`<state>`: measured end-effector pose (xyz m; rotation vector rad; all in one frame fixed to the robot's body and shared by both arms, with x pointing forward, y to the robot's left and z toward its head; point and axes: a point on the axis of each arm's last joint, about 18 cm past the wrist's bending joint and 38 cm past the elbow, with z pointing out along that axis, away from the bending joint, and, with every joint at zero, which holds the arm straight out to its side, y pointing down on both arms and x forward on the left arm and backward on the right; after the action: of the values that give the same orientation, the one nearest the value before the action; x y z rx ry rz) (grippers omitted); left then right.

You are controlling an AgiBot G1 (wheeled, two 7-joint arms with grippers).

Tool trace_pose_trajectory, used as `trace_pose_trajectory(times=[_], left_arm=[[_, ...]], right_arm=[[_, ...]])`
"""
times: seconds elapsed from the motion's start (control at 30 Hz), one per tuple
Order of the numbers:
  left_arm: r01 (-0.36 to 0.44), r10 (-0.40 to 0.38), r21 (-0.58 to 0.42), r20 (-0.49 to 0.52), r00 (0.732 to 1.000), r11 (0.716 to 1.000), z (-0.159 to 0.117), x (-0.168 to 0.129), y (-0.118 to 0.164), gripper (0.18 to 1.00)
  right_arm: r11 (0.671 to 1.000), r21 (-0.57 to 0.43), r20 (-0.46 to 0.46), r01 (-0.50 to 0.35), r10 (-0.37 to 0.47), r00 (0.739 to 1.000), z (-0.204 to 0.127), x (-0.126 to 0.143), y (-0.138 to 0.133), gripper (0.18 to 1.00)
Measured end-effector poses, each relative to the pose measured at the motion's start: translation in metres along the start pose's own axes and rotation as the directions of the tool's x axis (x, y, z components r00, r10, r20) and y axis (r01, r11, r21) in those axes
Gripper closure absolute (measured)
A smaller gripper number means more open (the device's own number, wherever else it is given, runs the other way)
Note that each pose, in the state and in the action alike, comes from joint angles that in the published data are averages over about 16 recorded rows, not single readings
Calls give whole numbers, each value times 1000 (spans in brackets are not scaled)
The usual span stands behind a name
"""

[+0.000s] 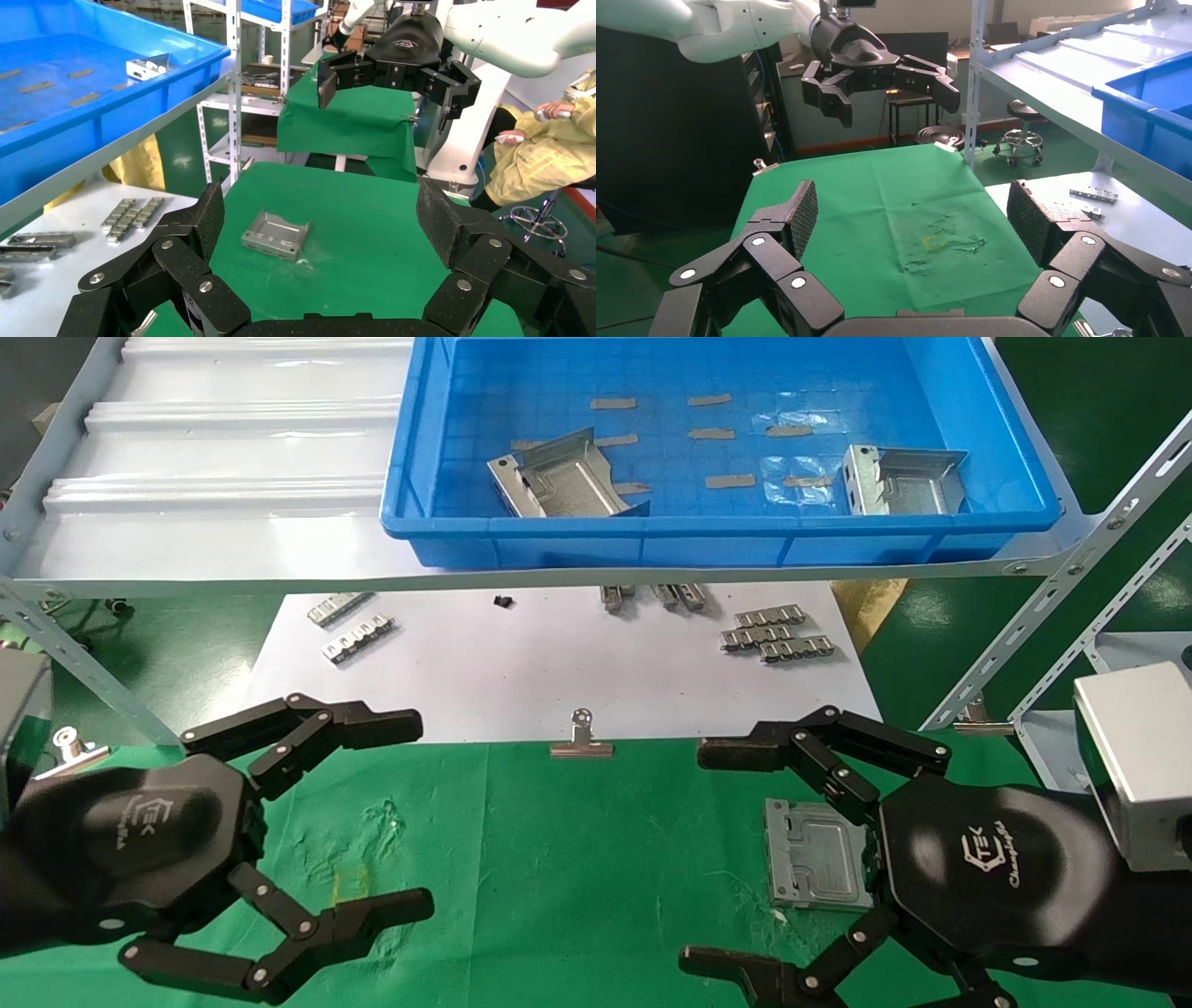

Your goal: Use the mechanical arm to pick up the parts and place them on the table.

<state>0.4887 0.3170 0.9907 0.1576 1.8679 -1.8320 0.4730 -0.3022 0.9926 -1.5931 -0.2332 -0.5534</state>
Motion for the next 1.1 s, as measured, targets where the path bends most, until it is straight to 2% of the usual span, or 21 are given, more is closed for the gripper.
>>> trace_pose_trajectory(times=[1.1], left_arm=[[0,0,0,0,1000,1000,0,0,0,184]], right_arm=[[1000,-3,0,-3,3,1000,1,2,2,179]])
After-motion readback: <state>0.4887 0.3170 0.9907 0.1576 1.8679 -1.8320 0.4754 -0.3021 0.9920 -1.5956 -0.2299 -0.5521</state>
